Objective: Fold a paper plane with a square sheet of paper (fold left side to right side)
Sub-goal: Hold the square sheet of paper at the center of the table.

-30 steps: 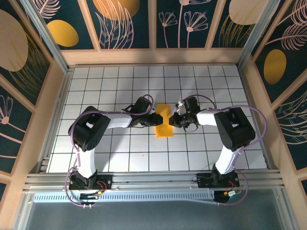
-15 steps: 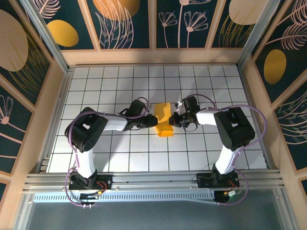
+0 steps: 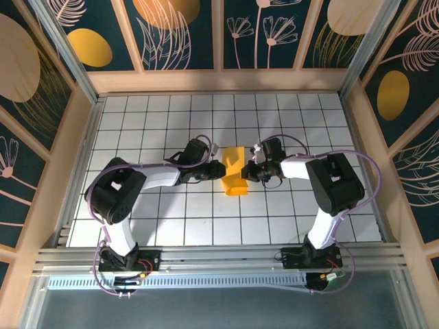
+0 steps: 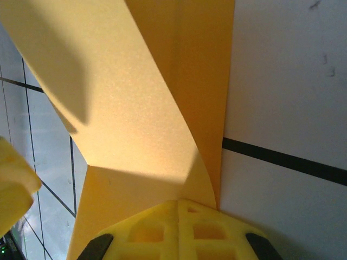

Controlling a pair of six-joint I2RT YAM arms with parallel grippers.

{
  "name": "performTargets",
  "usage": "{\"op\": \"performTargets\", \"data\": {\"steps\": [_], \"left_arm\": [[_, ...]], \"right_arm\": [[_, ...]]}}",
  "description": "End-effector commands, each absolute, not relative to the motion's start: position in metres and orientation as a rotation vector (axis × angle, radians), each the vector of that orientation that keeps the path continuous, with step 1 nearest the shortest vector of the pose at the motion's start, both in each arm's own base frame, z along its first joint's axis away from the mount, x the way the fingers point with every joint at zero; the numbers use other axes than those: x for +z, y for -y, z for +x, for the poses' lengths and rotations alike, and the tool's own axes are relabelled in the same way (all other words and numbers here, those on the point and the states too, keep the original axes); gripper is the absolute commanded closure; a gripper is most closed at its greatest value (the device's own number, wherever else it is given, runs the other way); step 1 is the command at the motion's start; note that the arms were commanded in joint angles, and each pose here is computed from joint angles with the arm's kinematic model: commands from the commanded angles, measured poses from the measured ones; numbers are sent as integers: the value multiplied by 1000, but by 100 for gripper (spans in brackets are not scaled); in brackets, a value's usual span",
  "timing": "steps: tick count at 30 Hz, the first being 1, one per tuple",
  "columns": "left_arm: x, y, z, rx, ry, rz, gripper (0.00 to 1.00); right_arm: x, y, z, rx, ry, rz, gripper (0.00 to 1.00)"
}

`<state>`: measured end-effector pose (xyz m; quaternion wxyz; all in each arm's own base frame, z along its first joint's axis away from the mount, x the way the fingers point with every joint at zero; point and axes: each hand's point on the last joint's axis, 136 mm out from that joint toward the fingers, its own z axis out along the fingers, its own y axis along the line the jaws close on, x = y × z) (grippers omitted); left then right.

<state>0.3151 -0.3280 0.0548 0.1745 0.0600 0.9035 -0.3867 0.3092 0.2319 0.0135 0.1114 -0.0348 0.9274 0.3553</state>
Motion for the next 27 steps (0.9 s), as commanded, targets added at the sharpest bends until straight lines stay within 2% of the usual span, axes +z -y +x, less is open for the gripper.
{"op": "performTargets", "data": {"steps": [1, 19, 27], "left_arm": [[48, 342, 313, -1127, -2578, 222, 84], [2, 333, 309, -1014, -2695, 213, 85], [-14, 322, 300, -968, -2741, 195, 86]], "right_arm": [[-43, -195, 282, 750, -2937, -16, 100], [-36, -201, 284, 782, -2919, -45, 100], [-6, -217, 298, 891, -2827, -79, 100]]}}
